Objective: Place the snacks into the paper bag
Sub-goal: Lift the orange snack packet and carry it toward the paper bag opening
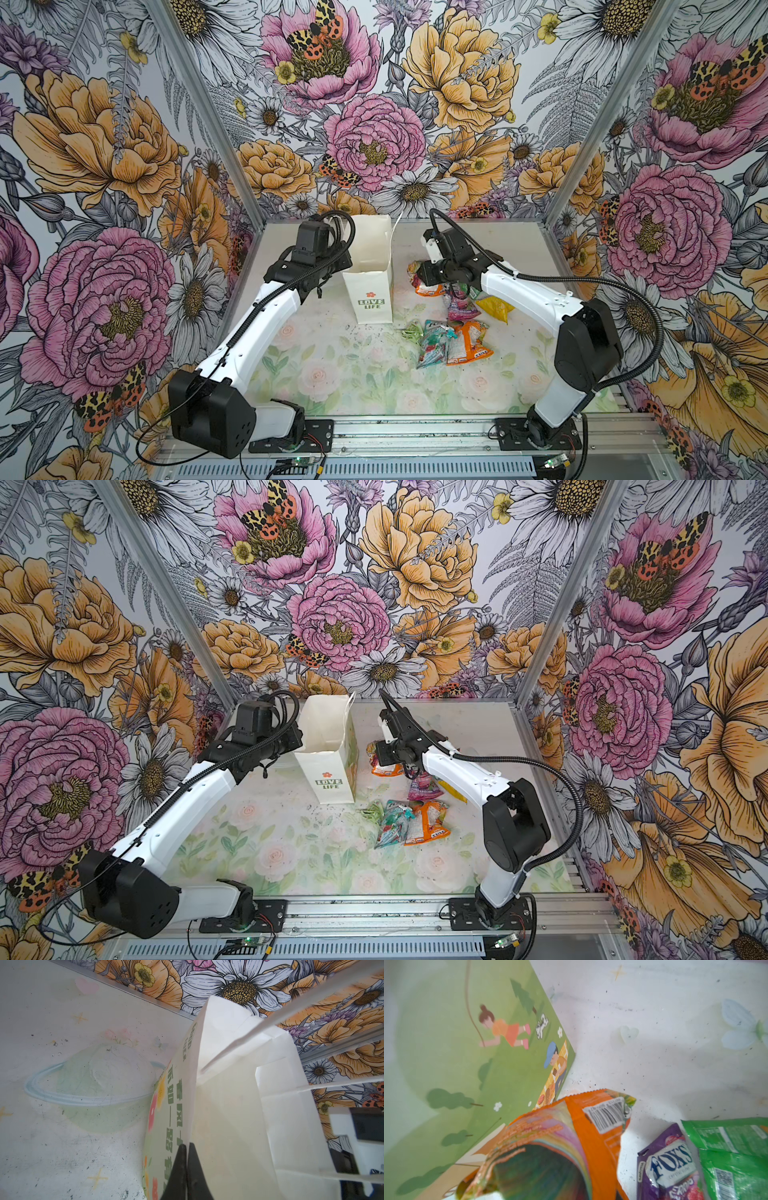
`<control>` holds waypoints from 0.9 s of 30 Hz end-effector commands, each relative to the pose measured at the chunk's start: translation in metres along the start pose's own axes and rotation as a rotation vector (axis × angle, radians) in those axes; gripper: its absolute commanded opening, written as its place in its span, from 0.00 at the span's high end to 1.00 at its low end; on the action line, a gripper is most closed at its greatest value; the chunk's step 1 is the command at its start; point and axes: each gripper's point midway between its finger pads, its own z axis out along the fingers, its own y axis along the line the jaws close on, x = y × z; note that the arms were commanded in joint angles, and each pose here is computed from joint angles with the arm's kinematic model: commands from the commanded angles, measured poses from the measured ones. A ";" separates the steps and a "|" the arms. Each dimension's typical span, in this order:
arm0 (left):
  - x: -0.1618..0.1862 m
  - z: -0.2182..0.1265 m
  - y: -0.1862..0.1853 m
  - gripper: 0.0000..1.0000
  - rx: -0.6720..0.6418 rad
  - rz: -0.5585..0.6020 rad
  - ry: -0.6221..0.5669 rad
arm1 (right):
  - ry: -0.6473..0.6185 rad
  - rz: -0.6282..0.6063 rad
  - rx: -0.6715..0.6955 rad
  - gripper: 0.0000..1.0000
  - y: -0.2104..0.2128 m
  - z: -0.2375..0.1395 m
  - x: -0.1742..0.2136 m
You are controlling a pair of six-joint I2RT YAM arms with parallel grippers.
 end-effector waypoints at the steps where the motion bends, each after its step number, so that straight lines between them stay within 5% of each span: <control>1: -0.012 -0.012 -0.012 1.00 0.021 -0.014 -0.050 | -0.165 -0.026 -0.082 0.70 0.020 -0.052 -0.051; 16: -0.011 -0.009 -0.022 1.00 0.025 -0.012 -0.056 | -0.560 -0.035 -0.176 0.73 0.059 -0.188 -0.151; 27: -0.012 -0.010 -0.024 1.00 0.036 -0.023 -0.070 | -0.825 -0.057 -0.432 0.76 0.124 -0.253 -0.184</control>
